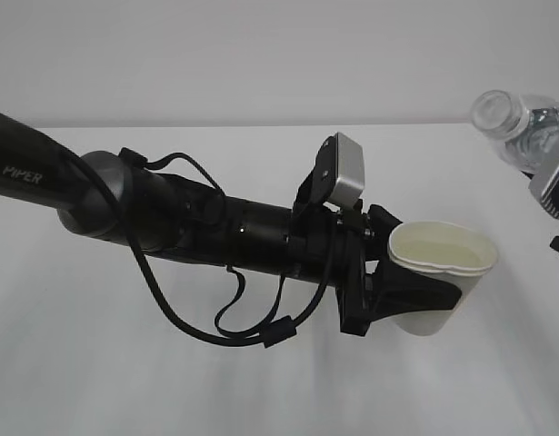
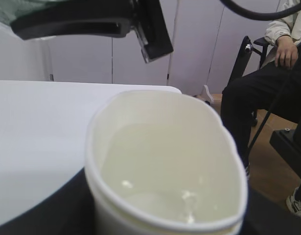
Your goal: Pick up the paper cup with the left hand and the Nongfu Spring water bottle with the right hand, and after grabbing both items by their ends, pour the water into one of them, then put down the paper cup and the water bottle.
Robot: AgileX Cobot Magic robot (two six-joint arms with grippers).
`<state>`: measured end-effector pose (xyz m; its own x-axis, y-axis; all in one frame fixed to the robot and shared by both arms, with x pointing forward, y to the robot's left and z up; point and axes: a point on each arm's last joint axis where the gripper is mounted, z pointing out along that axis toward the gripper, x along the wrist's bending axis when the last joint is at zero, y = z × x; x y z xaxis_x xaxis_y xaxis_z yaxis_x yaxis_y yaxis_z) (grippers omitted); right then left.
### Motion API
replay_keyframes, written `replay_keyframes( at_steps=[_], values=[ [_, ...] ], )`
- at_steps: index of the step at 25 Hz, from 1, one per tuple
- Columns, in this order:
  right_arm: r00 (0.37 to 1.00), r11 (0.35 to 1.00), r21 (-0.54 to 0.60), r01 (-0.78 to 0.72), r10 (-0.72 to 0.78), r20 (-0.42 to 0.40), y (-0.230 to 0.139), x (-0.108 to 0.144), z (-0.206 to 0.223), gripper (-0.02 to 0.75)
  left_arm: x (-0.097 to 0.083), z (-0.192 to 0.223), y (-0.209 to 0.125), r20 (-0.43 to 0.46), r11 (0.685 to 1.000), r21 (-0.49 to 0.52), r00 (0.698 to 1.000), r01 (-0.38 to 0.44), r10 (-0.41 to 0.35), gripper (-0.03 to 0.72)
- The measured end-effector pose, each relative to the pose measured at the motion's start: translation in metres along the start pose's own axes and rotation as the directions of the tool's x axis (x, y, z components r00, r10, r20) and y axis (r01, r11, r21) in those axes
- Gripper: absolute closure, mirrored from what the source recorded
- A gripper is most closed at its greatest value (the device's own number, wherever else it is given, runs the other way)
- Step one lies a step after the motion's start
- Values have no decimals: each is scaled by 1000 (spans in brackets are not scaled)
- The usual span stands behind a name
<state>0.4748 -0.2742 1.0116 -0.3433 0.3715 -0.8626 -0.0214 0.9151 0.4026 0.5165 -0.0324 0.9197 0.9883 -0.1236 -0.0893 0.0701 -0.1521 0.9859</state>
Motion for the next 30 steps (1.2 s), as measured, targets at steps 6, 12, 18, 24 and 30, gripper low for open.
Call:
replay_keyframes(
  at_steps=[6, 12, 18, 24, 30],
  values=[
    [985, 985, -23, -173, 173, 21, 2, -2, 0, 324, 3, 0, 1, -25, 1000, 1, 1000, 4, -4, 271],
    [940, 940, -30, -339, 340, 17, 2, -2, 1, 324, 5, -1, 1, -35, 1000, -2, 999, 8, -8, 271],
    [842, 841, -44, -539, 539, -12, -3, 10, 20, 324, 10, -5, 0, -61, 1000, 1, 998, 13, -13, 271],
    [765, 761, -94, -642, 643, -28, -8, 23, 42, 324, 12, -6, 0, -72, 1000, 4, 997, 16, -15, 271],
    [662, 656, -133, -743, 749, -7, -15, 33, 57, 324, 19, -14, 0, -103, 1000, -4, 995, 12, -12, 271]
  ],
)
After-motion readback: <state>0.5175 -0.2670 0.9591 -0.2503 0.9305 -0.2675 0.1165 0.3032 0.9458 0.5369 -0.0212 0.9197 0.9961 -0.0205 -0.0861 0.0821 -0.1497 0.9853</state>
